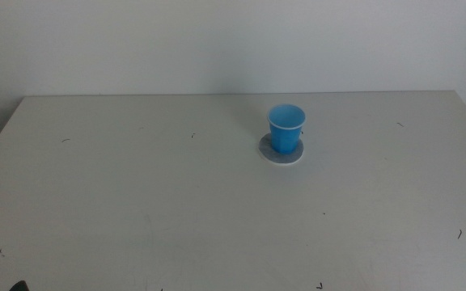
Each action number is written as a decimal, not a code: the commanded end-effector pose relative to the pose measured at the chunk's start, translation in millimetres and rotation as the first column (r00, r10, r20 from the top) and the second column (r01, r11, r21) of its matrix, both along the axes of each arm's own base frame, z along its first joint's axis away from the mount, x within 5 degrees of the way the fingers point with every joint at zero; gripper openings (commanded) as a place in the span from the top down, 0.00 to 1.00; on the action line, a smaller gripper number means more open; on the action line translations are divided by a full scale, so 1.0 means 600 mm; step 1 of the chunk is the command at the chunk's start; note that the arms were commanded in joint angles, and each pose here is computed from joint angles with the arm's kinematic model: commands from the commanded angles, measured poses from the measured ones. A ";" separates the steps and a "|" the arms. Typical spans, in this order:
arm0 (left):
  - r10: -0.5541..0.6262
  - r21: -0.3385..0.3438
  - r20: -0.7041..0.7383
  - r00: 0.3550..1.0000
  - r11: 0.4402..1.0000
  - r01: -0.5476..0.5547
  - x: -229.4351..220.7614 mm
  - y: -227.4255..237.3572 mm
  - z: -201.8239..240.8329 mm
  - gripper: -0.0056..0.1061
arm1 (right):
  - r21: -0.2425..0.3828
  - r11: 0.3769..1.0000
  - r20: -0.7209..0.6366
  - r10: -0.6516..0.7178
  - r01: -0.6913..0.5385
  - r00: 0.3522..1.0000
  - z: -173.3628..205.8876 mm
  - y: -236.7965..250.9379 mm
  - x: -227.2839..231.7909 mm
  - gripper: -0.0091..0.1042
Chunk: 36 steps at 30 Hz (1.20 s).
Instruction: Place an empty cup on a cup mat.
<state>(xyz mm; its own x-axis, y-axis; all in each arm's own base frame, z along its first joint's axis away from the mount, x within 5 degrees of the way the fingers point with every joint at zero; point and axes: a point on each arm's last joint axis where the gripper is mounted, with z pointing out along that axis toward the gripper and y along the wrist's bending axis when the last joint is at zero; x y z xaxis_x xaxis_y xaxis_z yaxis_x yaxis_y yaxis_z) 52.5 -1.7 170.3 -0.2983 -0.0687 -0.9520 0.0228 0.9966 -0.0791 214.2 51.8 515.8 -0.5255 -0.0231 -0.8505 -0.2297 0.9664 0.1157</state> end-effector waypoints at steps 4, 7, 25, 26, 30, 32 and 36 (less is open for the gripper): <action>0.000 -0.013 0.082 0.997 1.000 0.001 0.002 0.000 0.014 0.01 | -0.017 0.999 0.230 -0.024 0.029 0.973 -0.044 -0.025 -0.077 0.35; 0.000 -0.013 0.082 0.997 1.000 0.001 0.002 0.000 0.014 0.01 | 0.006 0.999 0.319 -0.037 0.037 0.947 -0.096 -0.033 -0.116 0.35; 0.000 -0.013 0.082 0.997 1.000 0.001 0.002 0.000 0.014 0.01 | 0.007 0.998 0.426 -0.066 0.070 0.902 -0.404 -0.061 -0.226 0.16; 0.000 -0.013 0.082 0.997 1.000 0.001 0.002 0.000 0.014 0.01 | -0.011 0.997 0.412 -0.060 0.071 0.909 -0.419 -0.061 -0.227 0.17; 0.000 -0.013 0.082 0.997 1.000 0.001 0.002 0.000 0.014 0.01 | -0.036 0.997 0.383 -0.050 0.069 0.922 -0.466 -0.064 -0.237 0.17; 0.000 -0.013 0.082 0.997 1.000 0.001 0.002 0.000 0.014 0.01 | -0.035 0.997 0.389 -0.051 0.070 0.920 -0.483 -0.065 -0.244 0.17; 0.000 -0.013 0.082 0.997 1.000 0.001 0.002 0.000 0.014 0.01 | -0.025 0.997 0.433 -0.053 0.071 0.900 -0.499 -0.068 -0.257 0.17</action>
<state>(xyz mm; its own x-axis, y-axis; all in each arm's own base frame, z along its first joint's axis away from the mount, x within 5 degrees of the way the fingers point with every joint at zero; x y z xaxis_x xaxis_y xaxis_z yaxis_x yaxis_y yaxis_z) 52.5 -1.7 170.3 -0.2983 -0.0687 -0.9520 0.0228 0.9966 -0.0791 60.4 11.6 203.2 -0.2251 -0.0461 -0.9733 -0.1928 0.9812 -0.0019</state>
